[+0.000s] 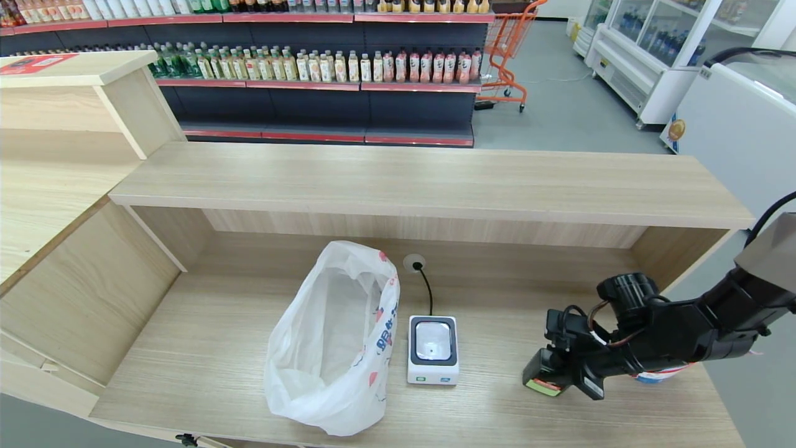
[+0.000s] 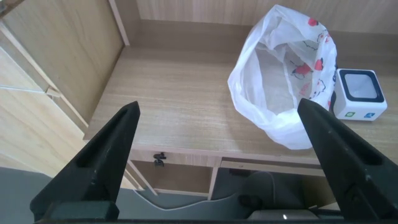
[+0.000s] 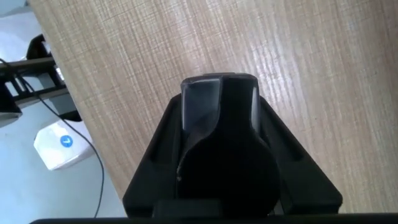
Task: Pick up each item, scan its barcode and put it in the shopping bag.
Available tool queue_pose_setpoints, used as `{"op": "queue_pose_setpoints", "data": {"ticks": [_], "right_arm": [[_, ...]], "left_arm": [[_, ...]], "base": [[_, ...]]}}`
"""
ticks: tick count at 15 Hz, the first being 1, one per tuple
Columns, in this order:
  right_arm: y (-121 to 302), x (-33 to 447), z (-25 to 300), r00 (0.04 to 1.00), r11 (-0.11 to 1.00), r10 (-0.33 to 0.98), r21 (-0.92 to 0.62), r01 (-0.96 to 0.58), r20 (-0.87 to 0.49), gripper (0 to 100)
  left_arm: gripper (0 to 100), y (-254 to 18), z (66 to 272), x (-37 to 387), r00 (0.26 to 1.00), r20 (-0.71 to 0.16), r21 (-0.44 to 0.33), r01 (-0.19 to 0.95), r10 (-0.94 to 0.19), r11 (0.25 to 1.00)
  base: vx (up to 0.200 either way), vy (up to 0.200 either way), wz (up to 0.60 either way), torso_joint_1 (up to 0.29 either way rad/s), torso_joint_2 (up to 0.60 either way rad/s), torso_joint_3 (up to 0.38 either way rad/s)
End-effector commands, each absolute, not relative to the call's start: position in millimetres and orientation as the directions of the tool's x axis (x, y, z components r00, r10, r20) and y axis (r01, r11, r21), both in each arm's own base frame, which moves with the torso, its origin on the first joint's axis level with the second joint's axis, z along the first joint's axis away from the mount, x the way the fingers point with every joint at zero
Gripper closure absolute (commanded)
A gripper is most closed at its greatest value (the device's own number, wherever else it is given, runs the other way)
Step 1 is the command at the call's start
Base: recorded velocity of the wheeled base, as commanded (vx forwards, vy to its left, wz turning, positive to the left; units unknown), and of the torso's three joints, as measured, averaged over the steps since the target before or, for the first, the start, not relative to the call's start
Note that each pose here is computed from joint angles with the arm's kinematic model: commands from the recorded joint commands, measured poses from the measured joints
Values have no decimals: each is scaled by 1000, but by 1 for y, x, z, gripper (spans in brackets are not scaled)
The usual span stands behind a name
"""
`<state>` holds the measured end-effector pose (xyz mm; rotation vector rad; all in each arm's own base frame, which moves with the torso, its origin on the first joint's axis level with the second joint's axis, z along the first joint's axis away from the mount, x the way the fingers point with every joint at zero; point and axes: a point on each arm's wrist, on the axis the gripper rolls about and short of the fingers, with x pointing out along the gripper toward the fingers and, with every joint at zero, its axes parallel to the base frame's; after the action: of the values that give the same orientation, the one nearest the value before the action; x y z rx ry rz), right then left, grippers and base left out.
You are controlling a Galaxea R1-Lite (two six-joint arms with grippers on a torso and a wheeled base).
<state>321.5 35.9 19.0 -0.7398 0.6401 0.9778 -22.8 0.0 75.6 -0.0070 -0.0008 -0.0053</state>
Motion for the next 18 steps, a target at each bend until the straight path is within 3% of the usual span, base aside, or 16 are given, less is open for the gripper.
{"op": "queue_pose_setpoints", "data": {"ticks": [1, 4, 5, 8, 10, 15, 16, 18], "right_arm": [[35, 317, 33, 448, 363, 494, -291, -885, -745, 100], [25, 299, 87, 571, 409, 485, -405, -818, -662, 100], [13, 278, 111, 635, 472, 464, -434, -767, -618, 100], [-9, 225, 142, 735, 564, 400, -486, -668, -547, 100], [-11, 219, 157, 766, 450, 435, -623, -640, -473, 100], [-7, 221, 156, 616, -9, 709, -878, -479, -343, 100], [-7, 225, 155, 567, -145, 761, -934, -325, -316, 100], [0, 227, 150, 473, -280, 836, -957, -71, -279, 100]], "left_arm": [[0, 0, 76, -23, 1000, 2, -8, 5, -5, 1000], [0, 0, 76, -23, 1000, 2, -6, 5, -5, 1000], [0, 0, 76, -23, 1000, 2, -6, 5, -5, 1000], [0, 0, 76, -23, 1000, 2, -6, 5, -5, 1000], [0, 0, 76, -23, 1000, 2, -8, 5, -5, 1000], [0, 0, 76, -23, 1000, 2, -6, 5, -5, 1000], [0, 0, 76, -23, 1000, 2, -8, 3, -3, 1000], [0, 0, 76, -23, 1000, 2, -8, 5, -5, 1000]], "base": [[0, 0, 0, 0, 0, 0], [0, 0, 0, 0, 0, 0], [0, 0, 0, 0, 0, 0], [0, 0, 0, 0, 0, 0], [0, 0, 0, 0, 0, 0], [0, 0, 0, 0, 0, 0], [0, 0, 0, 0, 0, 0], [0, 0, 0, 0, 0, 0]]}}
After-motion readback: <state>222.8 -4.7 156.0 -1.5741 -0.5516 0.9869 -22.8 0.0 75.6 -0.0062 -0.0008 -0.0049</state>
